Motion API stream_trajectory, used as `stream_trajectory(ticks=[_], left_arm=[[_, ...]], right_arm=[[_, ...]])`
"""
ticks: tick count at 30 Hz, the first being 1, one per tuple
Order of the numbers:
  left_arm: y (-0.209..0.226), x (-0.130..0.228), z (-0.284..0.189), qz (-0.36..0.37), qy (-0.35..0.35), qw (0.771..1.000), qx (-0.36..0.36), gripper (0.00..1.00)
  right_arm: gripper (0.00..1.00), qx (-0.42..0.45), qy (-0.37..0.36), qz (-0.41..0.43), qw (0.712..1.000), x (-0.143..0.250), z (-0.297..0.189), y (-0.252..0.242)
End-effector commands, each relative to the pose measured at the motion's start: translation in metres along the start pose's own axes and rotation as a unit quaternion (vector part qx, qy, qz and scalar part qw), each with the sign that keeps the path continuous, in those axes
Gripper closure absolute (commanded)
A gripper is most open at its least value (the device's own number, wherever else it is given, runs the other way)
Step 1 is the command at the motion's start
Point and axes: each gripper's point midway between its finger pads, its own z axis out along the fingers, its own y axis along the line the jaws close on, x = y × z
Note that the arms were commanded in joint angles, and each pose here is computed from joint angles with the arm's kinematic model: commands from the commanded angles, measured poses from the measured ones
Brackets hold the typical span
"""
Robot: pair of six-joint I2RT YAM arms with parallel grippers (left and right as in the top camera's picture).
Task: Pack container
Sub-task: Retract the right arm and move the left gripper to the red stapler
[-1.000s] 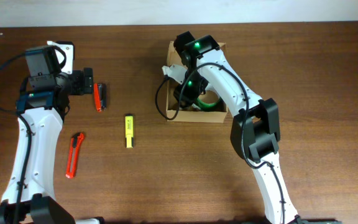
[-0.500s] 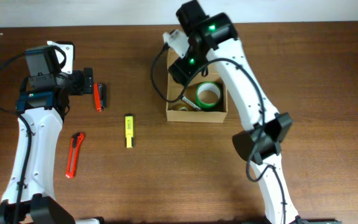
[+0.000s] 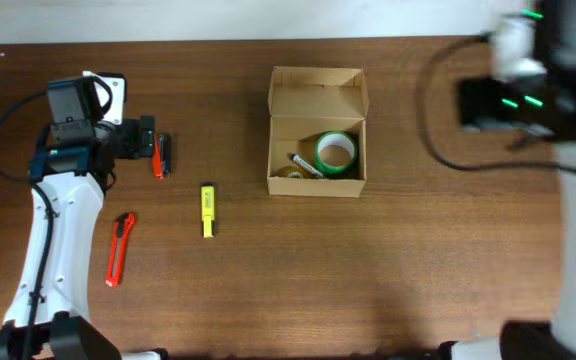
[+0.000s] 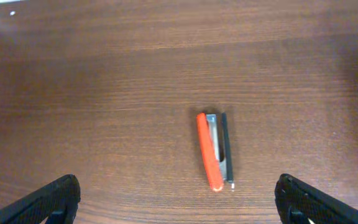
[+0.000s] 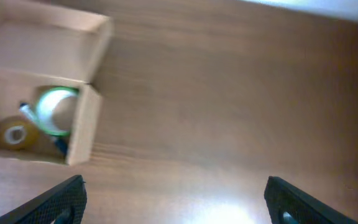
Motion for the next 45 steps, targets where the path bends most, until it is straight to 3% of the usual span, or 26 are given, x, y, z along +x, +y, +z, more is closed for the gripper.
stream_trajectory(ticks=[1, 5, 8, 11, 15, 22, 36, 40, 45], left_arm=[[-0.008, -0.022, -0.03, 0.018, -0.043, 0.999, 0.004, 0.0], [-0.019, -0.017, -0.09, 0.03, -0.046, 0.998, 0.016, 0.0], [-0.021, 0.005, -0.094, 0.035, 0.03, 0.998, 0.03, 0.0], [-0.023, -0.005, -0.062, 0.024, 0.106, 0.993, 0.043, 0.0], [-0.032, -0.019, 0.002, 0.019, 0.189, 0.979, 0.077, 0.19], [-0.042, 0.054, 0.096, -0.003, 0.333, 0.937, 0.109, 0.26], [-0.061, 0.105, 0.149, -0.011, 0.397, 0.909, 0.125, 0.26], [-0.074, 0.103, 0.158, 0.0, 0.387, 0.913, 0.127, 0.27], [-0.078, 0.101, 0.161, 0.002, 0.382, 0.915, 0.127, 0.57]], right_arm=[[0.02, -0.013, 0.035, 0.094, 0.995, 0.034, 0.003, -0.026], [0.01, -0.023, 0.1, 0.154, 0.983, 0.078, 0.05, -0.047], [0.01, -0.024, 0.107, 0.156, 0.982, 0.094, 0.093, -0.048], [0.01, -0.026, 0.118, 0.157, 0.98, 0.108, 0.114, -0.045], [0.01, -0.025, 0.113, 0.156, 0.981, 0.106, 0.115, -0.046], [0.01, -0.024, 0.109, 0.156, 0.981, 0.104, 0.116, -0.046], [0.0, -0.023, 0.105, 0.156, 0.982, 0.102, 0.116, -0.047], [0.01, -0.024, 0.105, 0.155, 0.982, 0.102, 0.116, -0.047], [0.0, -0.024, 0.106, 0.155, 0.982, 0.102, 0.116, -0.046]])
